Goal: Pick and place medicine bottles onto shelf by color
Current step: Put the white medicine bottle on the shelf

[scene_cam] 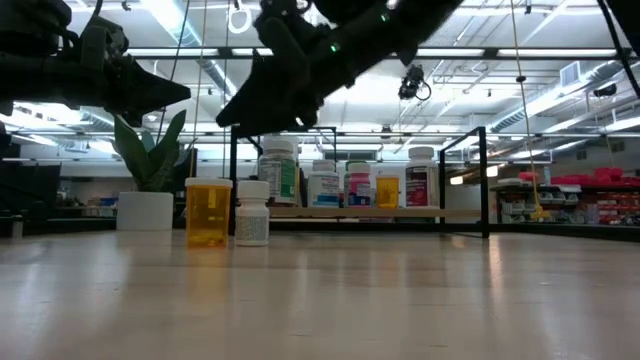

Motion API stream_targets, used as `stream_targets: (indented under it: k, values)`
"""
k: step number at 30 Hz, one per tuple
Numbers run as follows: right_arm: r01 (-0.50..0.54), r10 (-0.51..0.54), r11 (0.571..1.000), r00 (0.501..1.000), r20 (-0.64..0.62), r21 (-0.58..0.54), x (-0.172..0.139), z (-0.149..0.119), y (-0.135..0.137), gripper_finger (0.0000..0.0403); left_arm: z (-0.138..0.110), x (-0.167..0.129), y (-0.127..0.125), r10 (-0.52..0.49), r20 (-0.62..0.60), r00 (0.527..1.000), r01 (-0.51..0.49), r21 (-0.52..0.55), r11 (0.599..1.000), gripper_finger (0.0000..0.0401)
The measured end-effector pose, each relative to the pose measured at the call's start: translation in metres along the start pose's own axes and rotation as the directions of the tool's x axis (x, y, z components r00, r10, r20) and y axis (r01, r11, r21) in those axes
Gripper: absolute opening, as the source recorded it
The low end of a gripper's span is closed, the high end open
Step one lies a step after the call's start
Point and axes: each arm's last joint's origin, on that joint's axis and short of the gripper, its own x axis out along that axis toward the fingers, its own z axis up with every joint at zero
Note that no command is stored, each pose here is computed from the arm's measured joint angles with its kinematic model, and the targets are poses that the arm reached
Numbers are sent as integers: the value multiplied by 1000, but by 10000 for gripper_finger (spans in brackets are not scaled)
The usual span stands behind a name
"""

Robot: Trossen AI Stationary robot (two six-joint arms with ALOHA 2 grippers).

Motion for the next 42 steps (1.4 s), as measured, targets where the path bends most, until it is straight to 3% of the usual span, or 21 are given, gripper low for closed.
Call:
stream_targets:
  k: [7, 11, 19, 25, 31, 42]
  values:
    - [-1, -1, 998, 999, -32, -63, 2, 42, -4, 267, 0, 0, 0, 0, -2, 1000, 0, 0, 1000, 40]
    - [-3, -5, 998, 993, -116, -67, -4, 50, -17, 269, 0, 0, 0, 0, -3, 1000, 0, 0, 1000, 39]
    - [-137, 119, 989, 965, -234, -62, -1, 29, -27, 309, 0, 0, 0, 0, -4, 1000, 0, 1, 1000, 30]
    - [-129, 98, 988, 955, -281, -91, 3, 9, -27, 345, 0, 0, 0, 1, -4, 1000, -1, 1, 1000, 37]
    - [-125, 99, 988, 964, -247, -92, 12, -4, -25, 341, 0, 0, 0, 0, -4, 1000, 0, 1, 1000, 40]
    - [-134, 100, 986, 951, -294, -96, 39, -33, -18, 330, -1, 0, 0, -1, -5, 1000, 1, 1, 1000, 30]
